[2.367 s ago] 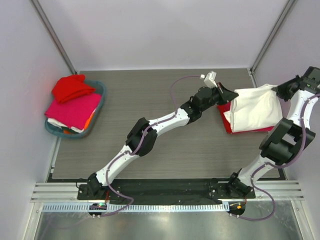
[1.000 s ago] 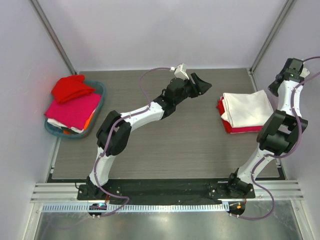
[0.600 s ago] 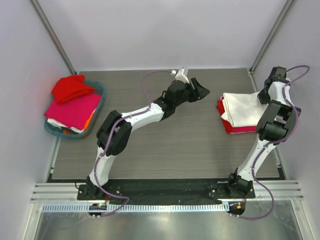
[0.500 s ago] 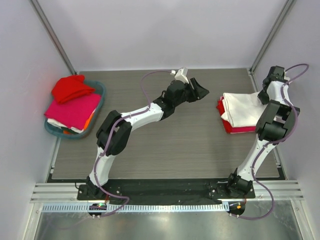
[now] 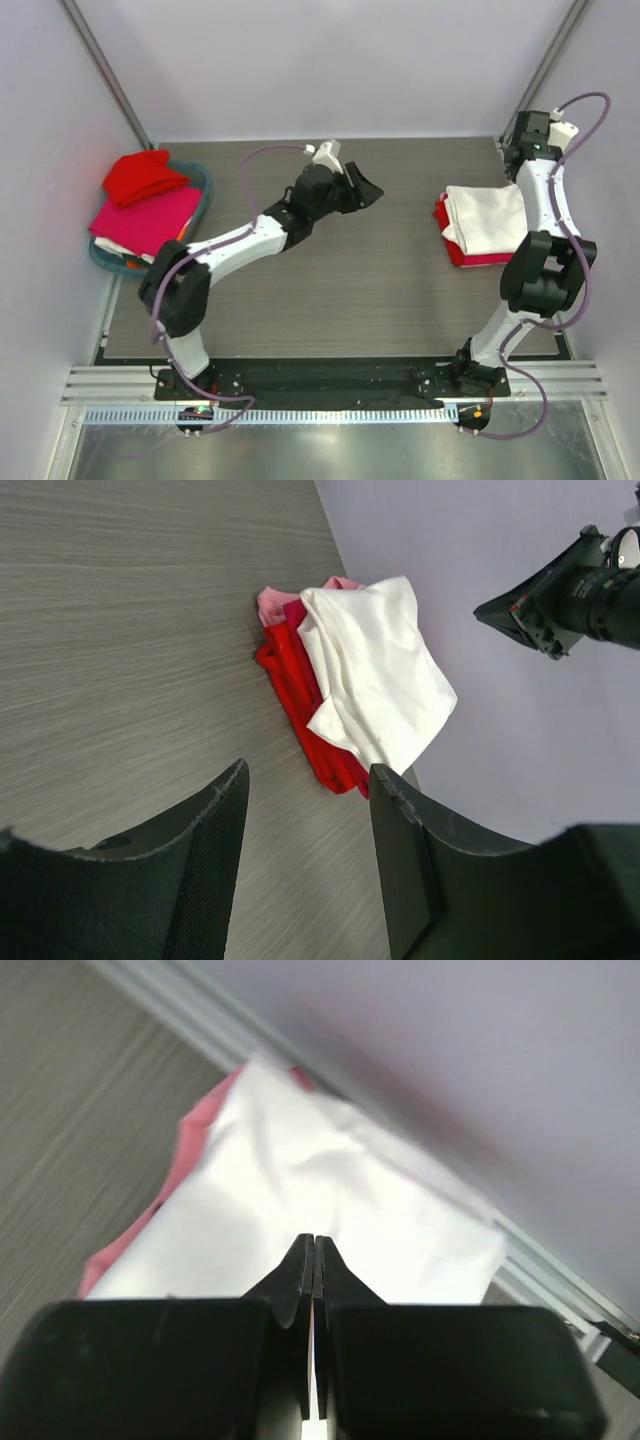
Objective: Fold and stack the t-shirts
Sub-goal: Reset both grippers
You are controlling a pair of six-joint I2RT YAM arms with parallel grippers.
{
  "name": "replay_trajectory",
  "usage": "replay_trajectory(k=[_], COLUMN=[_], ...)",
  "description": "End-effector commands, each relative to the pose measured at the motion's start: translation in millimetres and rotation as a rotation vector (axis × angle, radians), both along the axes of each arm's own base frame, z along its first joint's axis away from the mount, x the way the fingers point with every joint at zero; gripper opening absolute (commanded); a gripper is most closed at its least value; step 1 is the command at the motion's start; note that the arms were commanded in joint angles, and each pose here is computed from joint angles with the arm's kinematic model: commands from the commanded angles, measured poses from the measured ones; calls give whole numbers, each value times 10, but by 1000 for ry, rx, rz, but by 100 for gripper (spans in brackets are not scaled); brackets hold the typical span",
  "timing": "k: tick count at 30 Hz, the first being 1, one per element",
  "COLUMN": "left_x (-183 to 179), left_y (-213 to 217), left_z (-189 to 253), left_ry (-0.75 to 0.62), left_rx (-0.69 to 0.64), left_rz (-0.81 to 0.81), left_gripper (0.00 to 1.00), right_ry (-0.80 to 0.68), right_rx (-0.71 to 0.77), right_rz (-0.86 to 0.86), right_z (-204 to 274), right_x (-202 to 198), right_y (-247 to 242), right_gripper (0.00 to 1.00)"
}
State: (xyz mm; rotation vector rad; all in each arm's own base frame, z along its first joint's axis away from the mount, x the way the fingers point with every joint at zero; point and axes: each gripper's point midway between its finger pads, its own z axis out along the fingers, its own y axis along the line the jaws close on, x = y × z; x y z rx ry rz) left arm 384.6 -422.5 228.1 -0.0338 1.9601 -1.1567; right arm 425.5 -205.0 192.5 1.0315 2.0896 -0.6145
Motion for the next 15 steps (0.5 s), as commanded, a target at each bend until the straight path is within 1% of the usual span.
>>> replay_trajectory(k=[1, 2, 3, 4, 5, 7, 8, 9, 10, 11, 12, 13, 14, 15], left_x=[-132, -163, -197, -255, -345, -443, -480, -570, -632, -672, -751, -812, -857, -943], left_y=[480, 584, 699, 822, 1011, 1239, 1340, 1538, 1639, 1745, 1899, 1994, 2068, 2203], left_z=[366, 341, 342, 265, 312, 223, 254, 187, 162, 105, 63, -17, -63, -122], left_ry=[-49, -56, -63, -51, -70, -72, -83, -82, -80, -76, -79, -77, -73, -79], left_rx=[39, 74, 104, 143, 154, 202, 202, 229, 246, 265, 280, 313, 328, 343], left_rz=[54, 62, 92, 111, 147, 182, 203, 232, 244, 263, 292, 300, 310, 334], left_gripper=[52, 52, 52, 53, 54, 56, 57, 58, 58, 58, 59, 60, 60, 61], right_ry=[-111, -112, -134, -196, -190, -229, -232, -227, -234, -204, -213, -227, -186, -222], right_rx=[46, 122, 146, 149, 172, 136, 122, 123, 123, 129, 143, 147, 169, 186], right_rz=[171, 256, 287, 315, 359, 402, 422, 483, 504, 523, 586, 629, 675, 728], right_z=[392, 277, 297, 466, 379, 448, 437, 412, 396, 241, 239, 220, -11, 36], right_x=[-3, -1, -23, -65, -137, -193, -315, -342, -372, -453, -519, -536, -642, -721], right_y=[662, 901, 1014, 1117, 1300, 1481, 1564, 1799, 1883, 1956, 2160, 2250, 2340, 2448], right_gripper=[1, 1, 1, 1, 2, 6, 9, 10, 10, 11, 11, 13, 13, 15])
